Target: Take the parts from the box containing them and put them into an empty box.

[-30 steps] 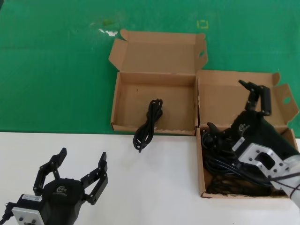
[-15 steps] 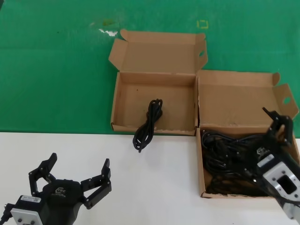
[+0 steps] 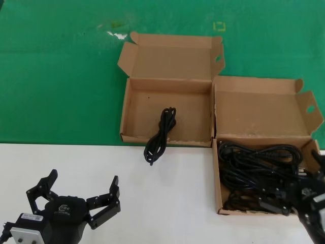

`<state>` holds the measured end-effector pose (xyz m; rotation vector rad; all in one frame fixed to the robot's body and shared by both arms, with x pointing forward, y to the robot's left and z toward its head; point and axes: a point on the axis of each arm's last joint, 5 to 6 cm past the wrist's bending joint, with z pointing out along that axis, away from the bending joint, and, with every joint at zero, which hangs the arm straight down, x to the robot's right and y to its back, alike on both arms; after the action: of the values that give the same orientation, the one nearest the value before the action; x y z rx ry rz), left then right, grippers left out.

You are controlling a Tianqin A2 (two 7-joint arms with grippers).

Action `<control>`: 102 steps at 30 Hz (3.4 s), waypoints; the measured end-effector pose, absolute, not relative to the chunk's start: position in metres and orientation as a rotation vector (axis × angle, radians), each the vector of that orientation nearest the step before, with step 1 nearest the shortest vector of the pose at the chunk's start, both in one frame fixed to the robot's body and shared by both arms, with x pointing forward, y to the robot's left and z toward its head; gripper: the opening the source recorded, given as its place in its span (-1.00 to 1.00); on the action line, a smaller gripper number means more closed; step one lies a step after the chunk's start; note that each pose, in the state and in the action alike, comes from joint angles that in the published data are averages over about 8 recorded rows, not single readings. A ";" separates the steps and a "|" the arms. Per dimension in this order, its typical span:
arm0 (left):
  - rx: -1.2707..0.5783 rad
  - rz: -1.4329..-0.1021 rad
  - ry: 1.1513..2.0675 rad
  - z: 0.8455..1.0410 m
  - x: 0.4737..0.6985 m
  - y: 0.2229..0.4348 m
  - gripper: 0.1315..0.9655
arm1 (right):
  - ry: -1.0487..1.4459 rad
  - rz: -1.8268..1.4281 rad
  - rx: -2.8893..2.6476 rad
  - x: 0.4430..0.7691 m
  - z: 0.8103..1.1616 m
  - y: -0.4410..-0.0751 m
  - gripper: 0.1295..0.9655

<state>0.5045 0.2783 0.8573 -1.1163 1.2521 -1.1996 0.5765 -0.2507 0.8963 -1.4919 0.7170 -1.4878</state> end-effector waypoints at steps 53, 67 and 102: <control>-1.124 -1.194 1.253 0.855 0.502 0.280 1.00 | 1.091 -1.269 -1.291 0.516 0.859 -0.277 1.00; -1.124 -1.194 1.253 0.855 0.502 0.280 1.00 | 1.091 -1.269 -1.291 0.516 0.859 -0.277 1.00; -1.124 -1.194 1.253 0.855 0.502 0.280 1.00 | 1.091 -1.269 -1.291 0.516 0.859 -0.277 1.00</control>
<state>0.5025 0.2802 0.8553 -1.1241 1.2526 -1.1936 0.5158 -0.2769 0.8589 -1.2907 1.0906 -1.2688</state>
